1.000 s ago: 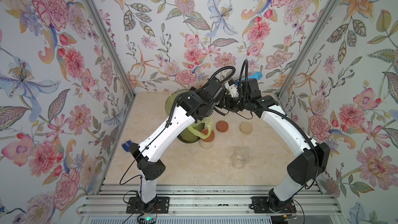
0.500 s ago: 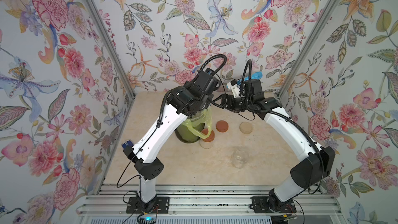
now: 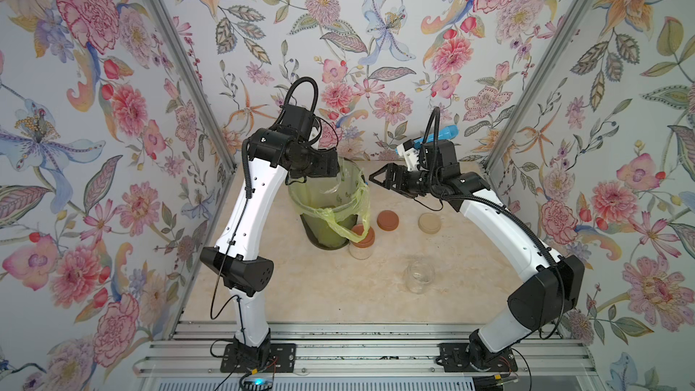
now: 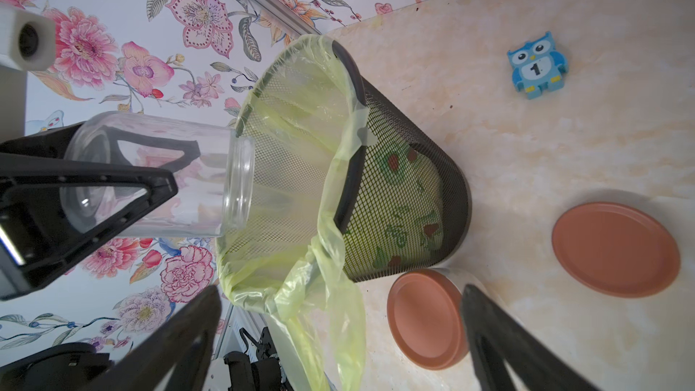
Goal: Empty moldy rice from jars
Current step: Pour the moldy rice from the jar into the trash bin.
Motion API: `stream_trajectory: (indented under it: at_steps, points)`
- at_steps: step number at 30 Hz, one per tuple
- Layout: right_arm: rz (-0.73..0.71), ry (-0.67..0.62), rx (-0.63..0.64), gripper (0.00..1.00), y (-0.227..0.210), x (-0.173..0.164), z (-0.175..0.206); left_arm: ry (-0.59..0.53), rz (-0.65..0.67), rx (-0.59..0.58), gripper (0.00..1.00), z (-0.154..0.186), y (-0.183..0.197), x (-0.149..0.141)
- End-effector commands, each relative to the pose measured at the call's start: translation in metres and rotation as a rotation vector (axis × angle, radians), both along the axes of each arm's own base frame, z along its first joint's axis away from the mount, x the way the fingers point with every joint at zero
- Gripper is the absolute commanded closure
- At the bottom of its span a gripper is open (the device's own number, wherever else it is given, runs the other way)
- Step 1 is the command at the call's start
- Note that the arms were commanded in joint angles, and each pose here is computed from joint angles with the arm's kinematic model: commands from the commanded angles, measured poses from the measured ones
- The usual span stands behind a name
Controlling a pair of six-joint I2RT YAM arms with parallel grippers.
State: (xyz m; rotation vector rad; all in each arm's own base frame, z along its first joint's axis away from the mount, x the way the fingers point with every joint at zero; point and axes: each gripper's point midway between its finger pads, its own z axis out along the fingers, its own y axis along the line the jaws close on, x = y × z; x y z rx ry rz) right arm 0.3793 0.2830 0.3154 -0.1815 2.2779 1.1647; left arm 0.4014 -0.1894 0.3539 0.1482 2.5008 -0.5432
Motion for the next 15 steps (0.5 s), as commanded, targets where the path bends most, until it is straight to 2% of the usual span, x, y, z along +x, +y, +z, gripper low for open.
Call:
stream_trajectory:
  at_steps: [1, 7, 12, 15]
  points:
    - [0.001, -0.041, 0.030, 0.00, 0.005, -0.003, 0.016, -0.055, -0.034, -0.291, 1.00, 0.056, -0.009, -0.001]
    - [0.003, -0.044, 0.028, 0.00, 0.007, -0.003, 0.016, -0.074, -0.038, -0.572, 1.00, 0.087, 0.003, 0.006]
    - [-0.003, -0.043, 0.026, 0.00, 0.006, -0.002, 0.015, -0.108, -0.028, -0.862, 1.00, 0.106, 0.011, 0.006]
    - [-0.005, -0.041, 0.024, 0.00, 0.006, -0.003, 0.014, -0.117, -0.030, -0.886, 1.00, 0.108, 0.015, -0.002]
